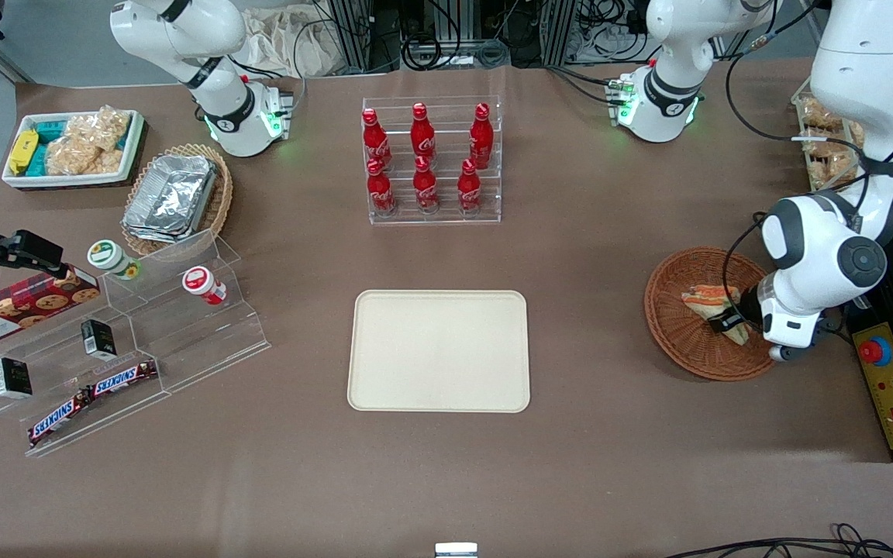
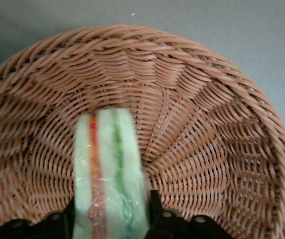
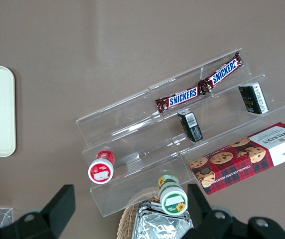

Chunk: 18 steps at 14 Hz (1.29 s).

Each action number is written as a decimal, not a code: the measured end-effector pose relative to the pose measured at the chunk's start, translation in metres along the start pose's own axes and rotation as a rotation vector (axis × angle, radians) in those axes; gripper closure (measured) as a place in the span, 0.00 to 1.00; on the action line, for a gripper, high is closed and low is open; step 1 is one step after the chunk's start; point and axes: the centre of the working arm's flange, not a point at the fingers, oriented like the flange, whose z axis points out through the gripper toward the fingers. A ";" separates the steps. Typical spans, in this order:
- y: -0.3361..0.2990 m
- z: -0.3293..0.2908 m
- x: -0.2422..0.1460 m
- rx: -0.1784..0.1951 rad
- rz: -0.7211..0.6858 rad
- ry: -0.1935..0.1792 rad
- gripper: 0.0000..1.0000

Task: Place sandwich from basket to tray
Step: 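Close the left gripper on the wrapped sandwich's edge, then lift the sandwich and carry it with the left gripper over the cream tray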

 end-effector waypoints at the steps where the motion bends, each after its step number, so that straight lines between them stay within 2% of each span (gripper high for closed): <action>1: 0.003 -0.008 0.001 0.008 0.004 -0.016 0.55; 3: 0.009 -0.029 0.004 0.019 0.010 -0.039 0.70; 7: 0.032 -0.122 0.006 0.042 0.040 -0.078 0.72; 9: 0.051 -0.199 -0.001 0.052 0.071 -0.094 0.79; 11: 0.070 -0.263 -0.011 0.043 0.108 -0.086 0.81; 12: 0.083 -0.276 -0.018 0.037 0.135 -0.082 0.81; 15: 0.153 -0.242 -0.052 0.050 0.234 -0.121 0.81; 18: 0.233 -0.177 -0.087 0.076 0.264 -0.114 0.81</action>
